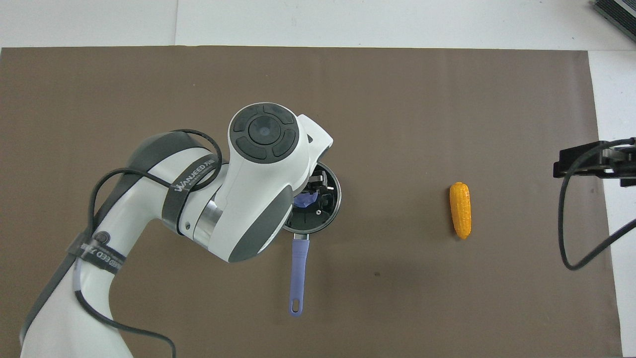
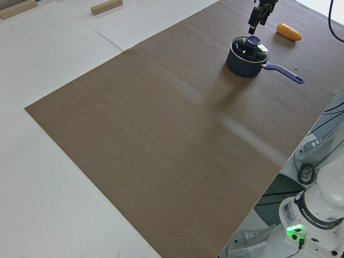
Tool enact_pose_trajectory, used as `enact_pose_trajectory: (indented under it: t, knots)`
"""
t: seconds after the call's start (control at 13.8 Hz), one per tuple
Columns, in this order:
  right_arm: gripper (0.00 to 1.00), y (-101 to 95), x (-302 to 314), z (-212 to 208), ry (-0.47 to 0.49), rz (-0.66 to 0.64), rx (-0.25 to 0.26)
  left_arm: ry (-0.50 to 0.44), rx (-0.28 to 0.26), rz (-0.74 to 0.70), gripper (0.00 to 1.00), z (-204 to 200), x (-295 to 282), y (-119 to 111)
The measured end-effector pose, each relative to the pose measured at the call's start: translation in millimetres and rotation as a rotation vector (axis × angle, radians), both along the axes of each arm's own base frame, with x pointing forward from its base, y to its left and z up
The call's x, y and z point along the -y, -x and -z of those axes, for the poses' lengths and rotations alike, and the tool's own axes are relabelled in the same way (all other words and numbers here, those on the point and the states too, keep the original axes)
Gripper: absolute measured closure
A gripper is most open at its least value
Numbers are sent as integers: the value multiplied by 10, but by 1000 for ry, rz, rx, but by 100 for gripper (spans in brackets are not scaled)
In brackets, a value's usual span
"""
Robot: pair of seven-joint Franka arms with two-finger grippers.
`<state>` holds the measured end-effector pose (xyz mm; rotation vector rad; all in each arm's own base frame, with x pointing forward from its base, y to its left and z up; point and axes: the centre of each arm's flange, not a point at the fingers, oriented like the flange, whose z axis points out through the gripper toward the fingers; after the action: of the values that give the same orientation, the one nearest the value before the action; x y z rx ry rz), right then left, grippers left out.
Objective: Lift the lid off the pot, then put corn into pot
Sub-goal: 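Grasp the purple knob of the glass lid with the left gripper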
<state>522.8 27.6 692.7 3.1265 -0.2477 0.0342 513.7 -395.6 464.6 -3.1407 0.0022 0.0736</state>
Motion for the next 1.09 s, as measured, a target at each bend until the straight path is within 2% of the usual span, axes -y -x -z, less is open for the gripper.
enact_pose_trajectory:
  t: [0.29, 1.09]
  knots:
    - [0, 0, 0, 17, 0, 0, -3, 17, 24, -16, 0, 128, 81, -58]
    - [0, -17, 0, 70, 0, 0, -5, 6, 16, -20, 0, 502, 169, -1]
